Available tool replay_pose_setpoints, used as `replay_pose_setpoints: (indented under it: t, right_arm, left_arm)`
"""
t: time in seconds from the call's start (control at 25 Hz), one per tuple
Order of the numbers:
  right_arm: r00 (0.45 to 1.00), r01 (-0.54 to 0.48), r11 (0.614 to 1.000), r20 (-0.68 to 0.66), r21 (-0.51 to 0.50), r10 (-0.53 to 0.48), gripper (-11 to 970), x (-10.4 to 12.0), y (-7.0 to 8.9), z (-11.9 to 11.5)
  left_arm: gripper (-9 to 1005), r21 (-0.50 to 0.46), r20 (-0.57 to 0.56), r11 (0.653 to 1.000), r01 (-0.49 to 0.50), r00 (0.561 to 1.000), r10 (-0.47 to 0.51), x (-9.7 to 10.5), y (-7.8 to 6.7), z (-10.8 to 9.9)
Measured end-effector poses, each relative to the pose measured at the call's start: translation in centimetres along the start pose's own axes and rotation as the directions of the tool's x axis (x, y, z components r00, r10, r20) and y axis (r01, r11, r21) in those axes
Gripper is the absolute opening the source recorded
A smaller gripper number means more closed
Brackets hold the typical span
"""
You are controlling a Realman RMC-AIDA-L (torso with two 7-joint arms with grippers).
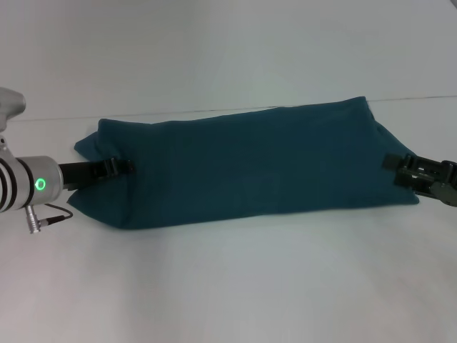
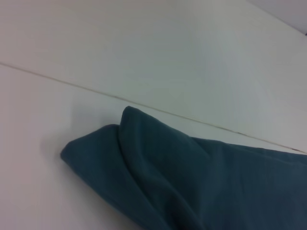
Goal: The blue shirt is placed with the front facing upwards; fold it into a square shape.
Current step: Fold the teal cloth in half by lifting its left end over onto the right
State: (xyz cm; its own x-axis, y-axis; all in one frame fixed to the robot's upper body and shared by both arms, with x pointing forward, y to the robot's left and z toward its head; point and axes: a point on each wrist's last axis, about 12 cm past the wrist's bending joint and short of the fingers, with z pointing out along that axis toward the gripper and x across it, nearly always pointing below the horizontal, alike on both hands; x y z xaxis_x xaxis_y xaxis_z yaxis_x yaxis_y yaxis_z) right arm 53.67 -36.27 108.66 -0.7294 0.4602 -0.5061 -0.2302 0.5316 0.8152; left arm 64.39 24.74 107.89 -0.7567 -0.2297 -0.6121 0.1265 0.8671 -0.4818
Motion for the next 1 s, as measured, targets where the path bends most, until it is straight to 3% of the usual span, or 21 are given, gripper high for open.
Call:
replay_pose_setpoints:
  t: [0.12,0.32,0.44,0.64,1.0]
  right_arm:
    - [1.000,0.002,1.000,-0.001,-0.002,-0.002,864,-0.1,0.0,0.0]
    - [1.000,0.004,1.000,-0.002,-0.005,-0.004,863,-0.1,0.1,0.1]
    - [1.000,0.004,1.000,-0.003,-0.005,-0.004,863,-0.1,0.1,0.1]
    - [1.000,0.001,1.000,0.001,-0.003,-0.001,862,-0.1,0.1,0.0]
    - [1.000,-0.003,1.000,0.009,-0.002,0.003,863,-0.1,0.0,-0.2]
  left_arm:
    - [655,-0.005,0.000,1.000,-0.006,1.000,0.006,0.0,0.0,0.1]
    - [416,-0.011,-0.004,1.000,-0.015,1.000,0.015,-0.1,-0.1,0.1]
    - [177,-0.011,-0.003,1.000,-0.019,1.000,0.019,-0.1,-0.1,0.1]
    - [57,0.010,-0.013,1.000,-0.028,1.000,0.028,0.0,-0.2,0.0]
    - [57,0.105,0.020,0.994,0.018,1.000,-0.020,-1.0,0.2,-1.9]
